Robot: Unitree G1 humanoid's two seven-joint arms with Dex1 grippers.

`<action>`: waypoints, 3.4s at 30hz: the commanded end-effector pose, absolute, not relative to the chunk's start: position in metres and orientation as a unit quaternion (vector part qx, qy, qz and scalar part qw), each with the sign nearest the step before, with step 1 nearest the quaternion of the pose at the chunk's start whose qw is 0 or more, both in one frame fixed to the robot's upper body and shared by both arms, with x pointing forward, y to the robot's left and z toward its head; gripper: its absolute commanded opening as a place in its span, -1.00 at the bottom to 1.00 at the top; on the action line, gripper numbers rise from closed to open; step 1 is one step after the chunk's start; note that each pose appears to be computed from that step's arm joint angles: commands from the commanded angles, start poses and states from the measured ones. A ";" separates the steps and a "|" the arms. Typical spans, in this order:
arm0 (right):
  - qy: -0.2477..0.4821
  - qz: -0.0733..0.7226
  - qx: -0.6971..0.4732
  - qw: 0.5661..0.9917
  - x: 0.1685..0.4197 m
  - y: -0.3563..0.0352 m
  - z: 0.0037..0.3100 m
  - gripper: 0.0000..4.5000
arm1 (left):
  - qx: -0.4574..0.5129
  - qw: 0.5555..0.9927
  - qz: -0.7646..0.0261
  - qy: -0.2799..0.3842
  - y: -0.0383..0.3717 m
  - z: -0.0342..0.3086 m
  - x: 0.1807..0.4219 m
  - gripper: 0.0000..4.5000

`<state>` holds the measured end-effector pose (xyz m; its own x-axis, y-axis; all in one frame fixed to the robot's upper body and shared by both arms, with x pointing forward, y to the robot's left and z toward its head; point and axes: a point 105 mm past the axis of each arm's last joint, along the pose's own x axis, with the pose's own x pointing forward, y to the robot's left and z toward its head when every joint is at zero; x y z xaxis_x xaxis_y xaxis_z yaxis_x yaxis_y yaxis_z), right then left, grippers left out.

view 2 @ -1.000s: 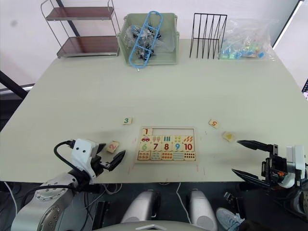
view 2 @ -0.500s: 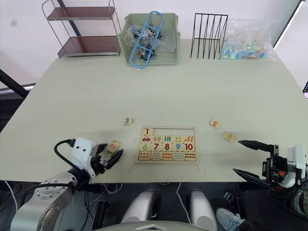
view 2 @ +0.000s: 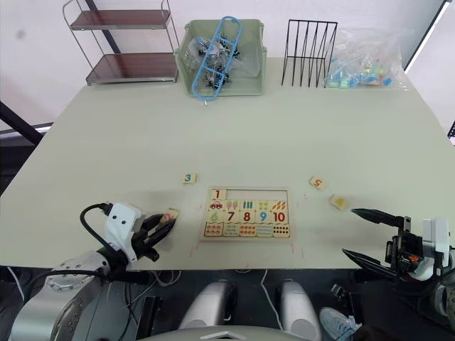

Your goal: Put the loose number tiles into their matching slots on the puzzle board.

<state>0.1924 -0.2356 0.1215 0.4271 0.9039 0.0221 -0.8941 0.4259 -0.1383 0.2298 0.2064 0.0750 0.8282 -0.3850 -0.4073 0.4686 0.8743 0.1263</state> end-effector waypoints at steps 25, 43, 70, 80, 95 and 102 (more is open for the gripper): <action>-0.095 0.449 -0.055 0.887 0.175 -0.221 0.119 1.00 | 0.249 0.746 -0.603 0.138 0.144 0.157 0.288 -0.59; -0.110 0.421 -0.058 0.899 0.179 -0.215 0.128 1.00 | 0.352 0.667 -0.641 0.146 0.104 0.145 0.315 -0.59; -0.107 0.415 -0.061 0.902 0.178 -0.216 0.127 1.00 | 0.418 0.638 -0.607 0.222 0.090 0.134 0.336 -0.59; -0.108 0.412 -0.061 0.903 0.178 -0.216 0.125 1.00 | 0.418 0.632 -0.608 0.237 0.087 0.133 0.337 -0.59; -0.104 0.411 -0.068 0.903 0.180 -0.217 0.126 1.00 | 0.398 0.632 -0.613 0.258 0.080 0.133 0.332 -0.59; -0.103 0.410 -0.068 0.903 0.181 -0.217 0.126 1.00 | 0.401 0.631 -0.611 0.260 0.081 0.132 0.333 -0.59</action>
